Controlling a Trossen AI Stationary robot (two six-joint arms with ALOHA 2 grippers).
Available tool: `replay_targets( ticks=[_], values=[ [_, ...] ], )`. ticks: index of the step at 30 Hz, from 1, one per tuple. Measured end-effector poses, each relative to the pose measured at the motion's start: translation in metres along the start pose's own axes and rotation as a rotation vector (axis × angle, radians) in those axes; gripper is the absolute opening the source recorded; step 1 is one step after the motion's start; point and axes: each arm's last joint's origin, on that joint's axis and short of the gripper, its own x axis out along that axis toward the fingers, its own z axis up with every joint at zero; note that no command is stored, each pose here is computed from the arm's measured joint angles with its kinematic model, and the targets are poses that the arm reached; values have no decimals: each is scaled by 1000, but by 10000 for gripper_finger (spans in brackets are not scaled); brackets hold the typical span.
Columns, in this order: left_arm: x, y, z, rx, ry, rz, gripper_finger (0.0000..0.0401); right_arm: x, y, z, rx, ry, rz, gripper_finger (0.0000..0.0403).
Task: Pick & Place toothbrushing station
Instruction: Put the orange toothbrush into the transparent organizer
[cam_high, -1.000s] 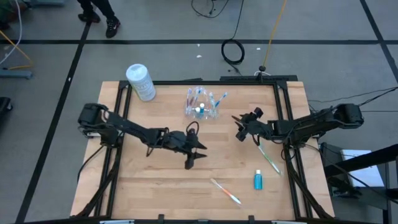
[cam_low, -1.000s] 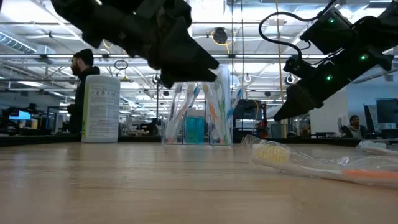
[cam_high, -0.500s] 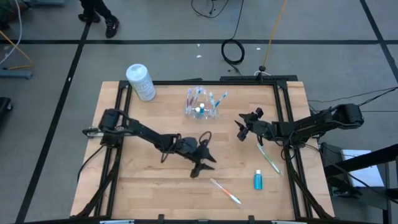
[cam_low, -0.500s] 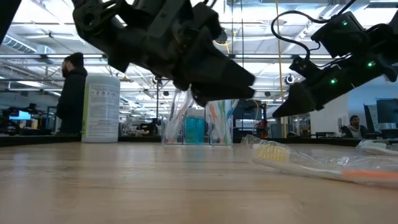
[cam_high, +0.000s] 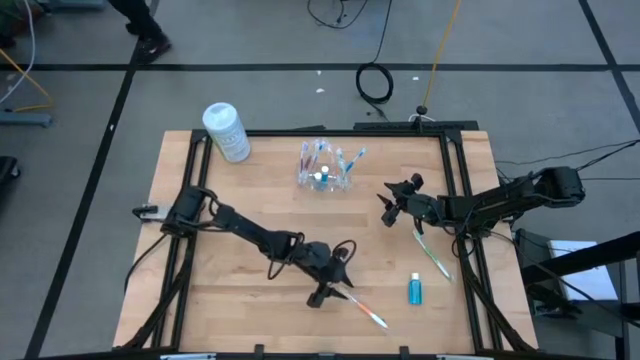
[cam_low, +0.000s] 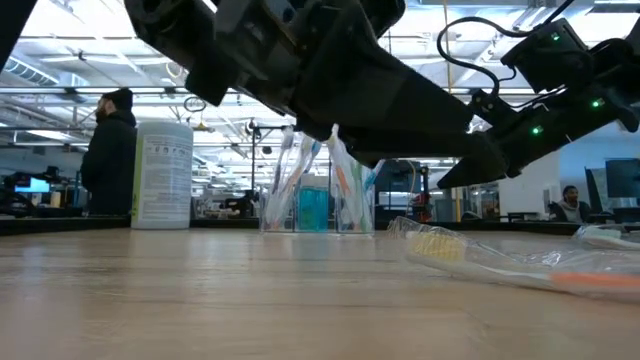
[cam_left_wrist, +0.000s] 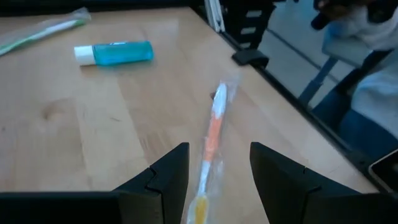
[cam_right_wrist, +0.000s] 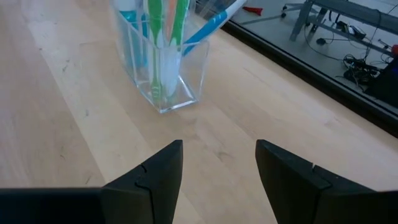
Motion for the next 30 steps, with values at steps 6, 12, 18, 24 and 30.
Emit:
replay_targets(
  ticks=[6, 12, 18, 24, 30],
  values=[
    [3, -11, -9, 17, 88, 119, 175, 0, 3, 0, 2, 21, 105, 196],
    [4, -14, -14, 15, 141, 146, 175, 0, 5, -1, 5, 37, 171, 196],
    [4, -16, -14, 15, 143, 137, 175, 0, 5, -1, 5, 37, 172, 196],
    [4, -16, -15, 12, 156, 138, 175, 0, 5, -1, 5, 37, 172, 196],
    [11, -13, -25, 20, 162, 136, 175, 0, 5, -1, 5, 37, 172, 196]
  ],
)
